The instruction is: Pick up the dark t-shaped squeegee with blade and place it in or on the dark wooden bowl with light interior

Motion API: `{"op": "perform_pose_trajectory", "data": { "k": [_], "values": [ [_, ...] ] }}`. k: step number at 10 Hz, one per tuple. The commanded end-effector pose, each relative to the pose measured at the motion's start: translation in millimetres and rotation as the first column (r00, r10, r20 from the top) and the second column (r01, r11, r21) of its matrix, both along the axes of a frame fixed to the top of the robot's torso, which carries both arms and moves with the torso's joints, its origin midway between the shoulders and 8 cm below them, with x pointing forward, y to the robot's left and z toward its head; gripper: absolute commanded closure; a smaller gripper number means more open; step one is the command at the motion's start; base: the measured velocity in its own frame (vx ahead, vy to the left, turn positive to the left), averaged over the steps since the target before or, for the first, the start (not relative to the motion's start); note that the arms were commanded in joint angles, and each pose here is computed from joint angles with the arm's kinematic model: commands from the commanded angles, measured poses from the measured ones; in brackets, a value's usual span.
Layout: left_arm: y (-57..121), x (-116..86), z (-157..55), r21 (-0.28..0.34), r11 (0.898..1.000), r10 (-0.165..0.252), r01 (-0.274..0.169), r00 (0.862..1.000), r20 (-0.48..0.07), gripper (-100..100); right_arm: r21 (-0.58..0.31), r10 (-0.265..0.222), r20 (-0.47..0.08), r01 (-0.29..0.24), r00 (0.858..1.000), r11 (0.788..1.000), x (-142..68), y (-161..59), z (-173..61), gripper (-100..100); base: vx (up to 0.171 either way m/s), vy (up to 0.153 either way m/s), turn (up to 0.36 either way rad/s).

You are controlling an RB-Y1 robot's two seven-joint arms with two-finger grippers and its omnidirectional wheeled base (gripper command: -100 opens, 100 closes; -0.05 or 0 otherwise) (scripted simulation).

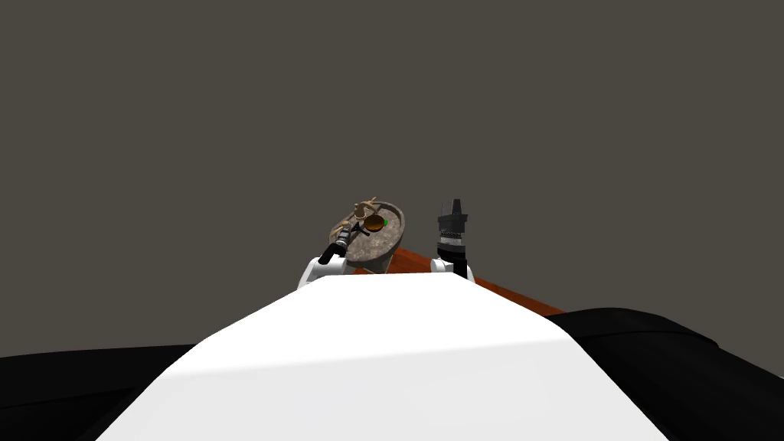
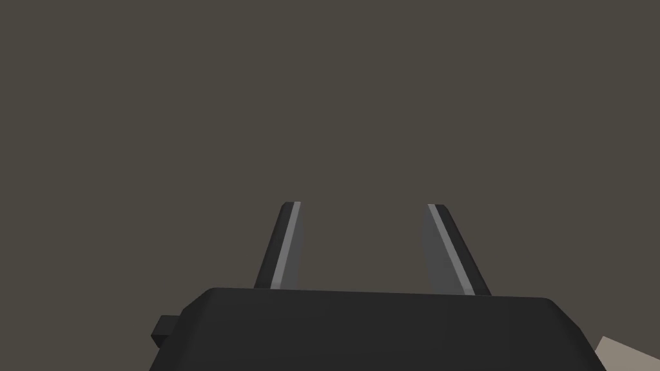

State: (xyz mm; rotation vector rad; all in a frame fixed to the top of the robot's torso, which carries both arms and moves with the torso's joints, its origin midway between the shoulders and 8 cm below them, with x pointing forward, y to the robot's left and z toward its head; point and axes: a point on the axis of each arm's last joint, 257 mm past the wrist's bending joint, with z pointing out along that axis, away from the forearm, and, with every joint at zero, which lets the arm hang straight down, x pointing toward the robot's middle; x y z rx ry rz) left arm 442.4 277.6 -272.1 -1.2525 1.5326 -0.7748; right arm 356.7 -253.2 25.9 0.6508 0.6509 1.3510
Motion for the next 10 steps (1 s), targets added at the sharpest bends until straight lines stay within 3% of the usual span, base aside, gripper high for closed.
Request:
{"op": "perform_pose_trajectory", "data": {
  "k": [1,2,3,4,5,6,10],
  "values": [
    [-2.6,-0.7,-8.3,-0.007,1.0,0.002,-0.002,0.999,-0.033,-100,0.0,0.0,0.0,0.0,1.0,1.0,0.0,0.0,0.0,0,0.0,0.0,0.0],
    [-2.0,-0.1,-3.8,-0.004,1.0,0.001,-0.001,1.0,-0.017,-100,0.0,0.0,0.0,0.0,1.0,1.0,0.0,0.0,0.0,0,0.0,0.0,0.0],
    [-2.1,-0.3,-4.9,-0.004,1.0,0.002,-0.002,1.0,-0.022,0,0.0,0.0,0.0,0.0,1.0,1.0,0.0,0.0,0.0,0,0.0,0.0,0.0],
    [-0.9,3.3,-9.9,-0.004,1.0,0.003,-0.003,1.0,-0.022,-100,0.0,0.0,0.0,0.0,1.0,1.0,0.0,0.0,0.0,0,0.002,-0.005,0.015],
    [-0.9,1.4,-7.8,-0.004,1.0,0.002,-0.002,1.0,-0.023,-100,0.0,0.0,0.0,0.0,1.0,1.0,0.0,0.0,0.0,0,0.0,0.0,0.0],
    [-0.7,1.7,-8.1,-0.004,1.0,0.002,-0.002,1.0,-0.022,100,0.0,0.0,0.0,0.0,1.0,1.0,0.0,0.0,0.0,0,0.0,0.0,0.0],
    [-0.7,1.7,-8.1,-0.004,1.0,0.002,-0.002,1.0,-0.023,100,0.0,0.0,0.0,0.0,1.0,1.0,0.0,0.0,0.0,0,0.0,0.0,0.0]
  ]
}}
